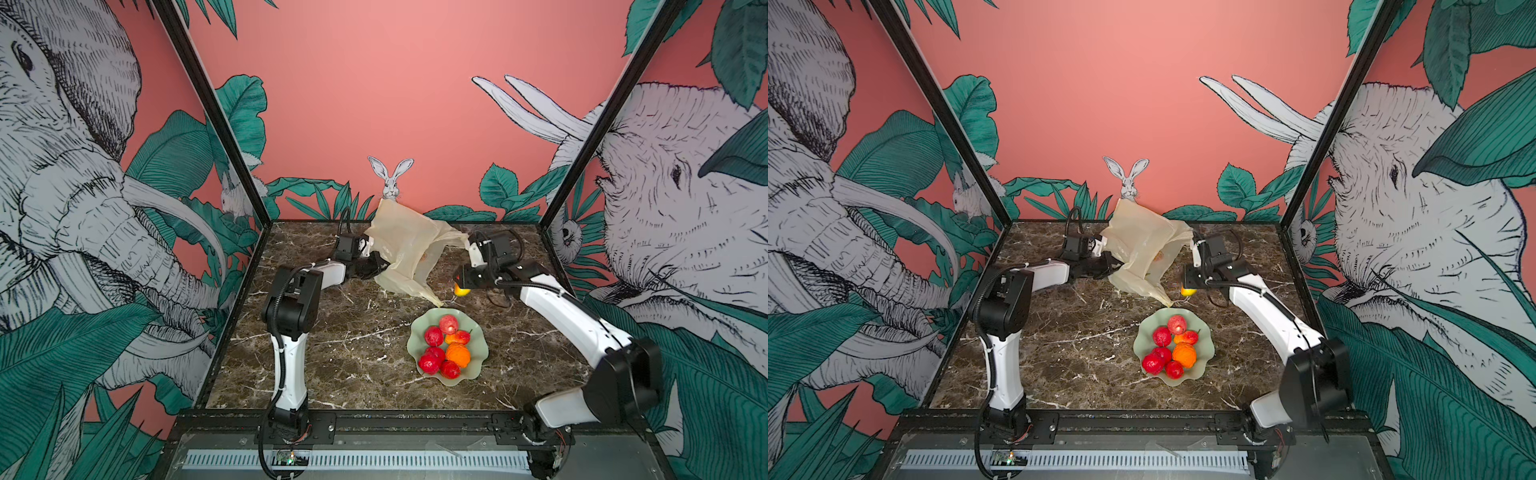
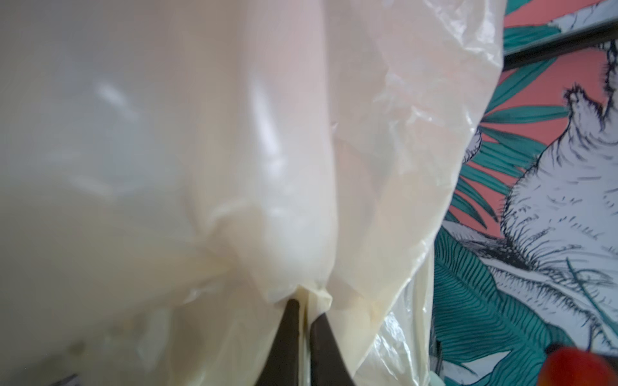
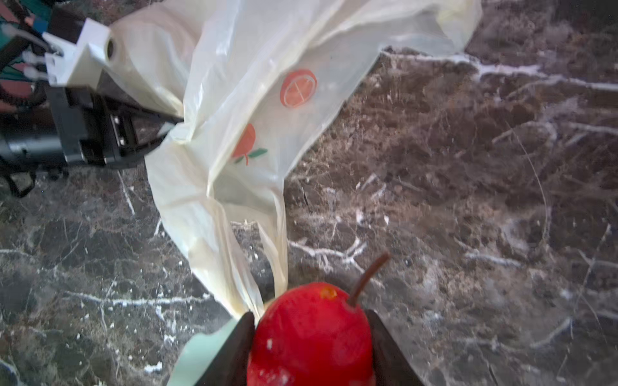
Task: Take fruits out of the plastic bag
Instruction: Place the fake fruit on the plate.
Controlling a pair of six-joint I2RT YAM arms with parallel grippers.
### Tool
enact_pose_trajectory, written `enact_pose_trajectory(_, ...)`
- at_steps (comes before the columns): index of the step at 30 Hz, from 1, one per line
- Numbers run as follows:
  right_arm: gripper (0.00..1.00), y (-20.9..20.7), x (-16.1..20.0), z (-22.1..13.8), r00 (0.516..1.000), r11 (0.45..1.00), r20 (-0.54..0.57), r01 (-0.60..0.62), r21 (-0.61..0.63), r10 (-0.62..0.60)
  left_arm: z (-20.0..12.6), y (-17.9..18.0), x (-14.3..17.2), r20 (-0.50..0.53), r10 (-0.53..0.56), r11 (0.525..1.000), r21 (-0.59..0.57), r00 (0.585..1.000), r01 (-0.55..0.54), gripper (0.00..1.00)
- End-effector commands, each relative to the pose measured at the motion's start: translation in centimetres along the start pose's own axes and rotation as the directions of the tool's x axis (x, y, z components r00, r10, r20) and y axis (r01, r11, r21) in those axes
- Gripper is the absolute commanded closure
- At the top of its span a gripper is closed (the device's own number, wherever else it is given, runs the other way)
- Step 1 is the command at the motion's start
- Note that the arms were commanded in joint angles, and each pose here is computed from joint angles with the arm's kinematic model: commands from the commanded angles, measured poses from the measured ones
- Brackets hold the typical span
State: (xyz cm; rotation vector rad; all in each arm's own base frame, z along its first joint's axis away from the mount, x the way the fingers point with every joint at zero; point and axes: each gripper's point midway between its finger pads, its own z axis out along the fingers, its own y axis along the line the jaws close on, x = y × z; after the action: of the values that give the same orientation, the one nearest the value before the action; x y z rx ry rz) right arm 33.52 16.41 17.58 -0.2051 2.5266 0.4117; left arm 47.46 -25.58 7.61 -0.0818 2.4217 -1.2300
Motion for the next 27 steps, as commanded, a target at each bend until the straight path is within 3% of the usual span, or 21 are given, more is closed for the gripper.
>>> enact_pose_trajectory(1, 0.66, -1.1, 8.0, -0.3, 0.979, 0.999, -0.202, -0.016, 0.032, 0.022, -0.6, -0.3, -1.3, 0.045, -0.013, 1.000, -0.014, 0.999, 0.014, 0.78)
enact_pose_trajectory(4, 0.62, -1.1, 10.6, -0.3, 0.974, 0.998, -0.218, -0.055, 0.008, 0.056, -1.2, -1.3, -2.0, 0.073, 0.004, 1.000, 0.002, 0.997, -0.004, 0.69)
enact_pose_trajectory(9, 0.43, -0.3, 11.9, -0.8, 0.969, 0.999, -0.242, -0.046, -0.012, 0.042, -3.1, -4.2, -2.8, 0.101, 0.060, 0.997, 0.039, 0.993, -0.064, 0.53)
enact_pose_trajectory(12, 0.31, -0.5, 11.9, -1.6, 0.971, 0.999, -0.236, -0.032, 0.011, 0.034, -4.9, -4.8, -2.7, 0.117, 0.096, 0.995, -0.013, 0.989, -0.095, 0.50)
enact_pose_trajectory(17, 0.27, -0.9, 12.8, -3.9, 0.964, 0.999, -0.267, 0.002, 0.034, 0.007, -8.0, -4.6, -1.5, 0.120, 0.161, 0.981, -0.129, 0.980, -0.146, 0.48)
enact_pose_trajectory(20, 0.26, -0.9, 11.6, -5.7, 0.981, 0.999, -0.195, -0.015, 0.042, 0.023, -10.4, -4.4, -1.0, 0.147, 0.229, 0.958, -0.210, 0.962, -0.196, 0.48)
enact_pose_trajectory(22, 0.23, -1.2, 9.1, -7.3, 0.996, 0.997, -0.091, -0.016, 0.076, 0.023, -12.6, -4.1, -1.0, 0.186, 0.294, 0.928, -0.291, 0.938, -0.234, 0.49)
enact_pose_trajectory(24, 0.16, -2.7, 6.1, -8.7, 1.000, 0.983, 0.021, -0.004, 0.184, 0.000, -16.0, -4.3, -1.7, 0.259, 0.400, 0.871, -0.406, 0.879, -0.277, 0.49)
enact_pose_trajectory(27, 0.03, -7.7, 1.9, -9.6, 0.982, 0.900, 0.178, -0.029, 0.435, -0.055, -21.8, -2.6, -2.6, 0.328, 0.568, 0.717, -0.647, 0.755, -0.260, 0.46)
